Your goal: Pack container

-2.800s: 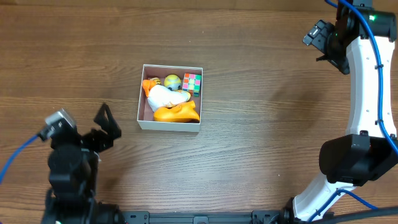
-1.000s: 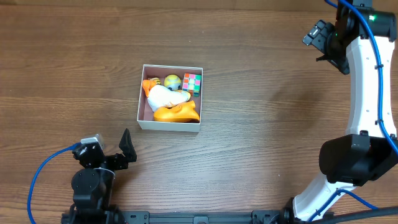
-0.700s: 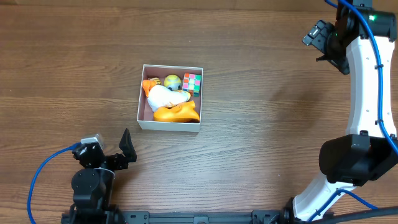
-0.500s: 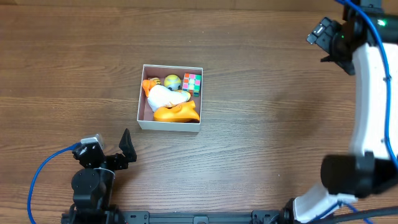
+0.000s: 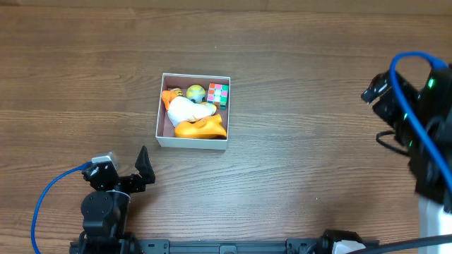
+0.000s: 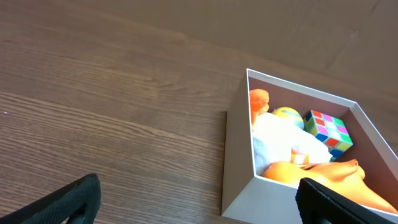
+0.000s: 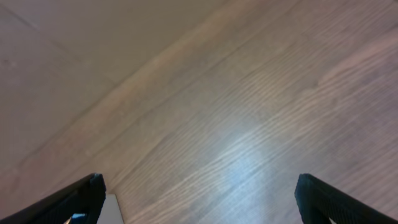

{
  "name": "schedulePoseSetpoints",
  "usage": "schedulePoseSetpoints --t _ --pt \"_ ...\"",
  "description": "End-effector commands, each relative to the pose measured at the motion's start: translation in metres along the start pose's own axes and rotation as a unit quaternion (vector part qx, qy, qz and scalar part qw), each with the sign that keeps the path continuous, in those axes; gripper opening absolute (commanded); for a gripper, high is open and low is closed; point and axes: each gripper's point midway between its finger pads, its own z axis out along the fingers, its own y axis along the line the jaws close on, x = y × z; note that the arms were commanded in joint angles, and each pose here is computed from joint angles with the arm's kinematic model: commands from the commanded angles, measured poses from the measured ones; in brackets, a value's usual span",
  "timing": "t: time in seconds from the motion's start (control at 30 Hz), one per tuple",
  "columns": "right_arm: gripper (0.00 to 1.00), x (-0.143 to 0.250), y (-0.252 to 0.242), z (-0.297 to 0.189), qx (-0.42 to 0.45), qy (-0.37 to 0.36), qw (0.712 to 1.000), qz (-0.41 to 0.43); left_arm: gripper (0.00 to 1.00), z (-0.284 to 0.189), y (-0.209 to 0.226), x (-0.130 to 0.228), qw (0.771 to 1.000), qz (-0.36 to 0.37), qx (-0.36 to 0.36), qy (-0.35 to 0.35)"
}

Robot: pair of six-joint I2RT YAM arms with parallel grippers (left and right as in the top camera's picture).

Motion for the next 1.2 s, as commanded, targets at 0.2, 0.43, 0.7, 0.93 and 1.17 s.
schedulePoseSetpoints --t 0.2,0.43,0.7,0.93,1.17 --pt "1.0 0.068 -0.028 0.006 -0.074 -0.065 0.995 0.005 1.0 0.001 -0.001 0.002 1.0 0.008 0.006 0.0" --pt "1.0 0.132 -0.042 0.041 -0.134 -0.076 0.988 -0.002 1.0 0.001 -0.001 0.002 1.0 0.008 0.006 0.0" --pt "1.0 0.181 -0.053 0.067 -0.176 -0.077 0.981 -0.013 1.0 0.001 -0.001 0.002 1.0 0.008 0.006 0.0" --pt "1.0 0.198 -0.067 0.085 -0.162 -0.092 0.982 -0.043 1.0 0.001 -0.001 0.002 1.0 0.008 0.006 0.0" --pt "1.0 0.213 -0.063 0.09 -0.176 -0.093 0.974 -0.111 1.0 0.001 -0.001 0.002 1.0 0.008 0.006 0.0"
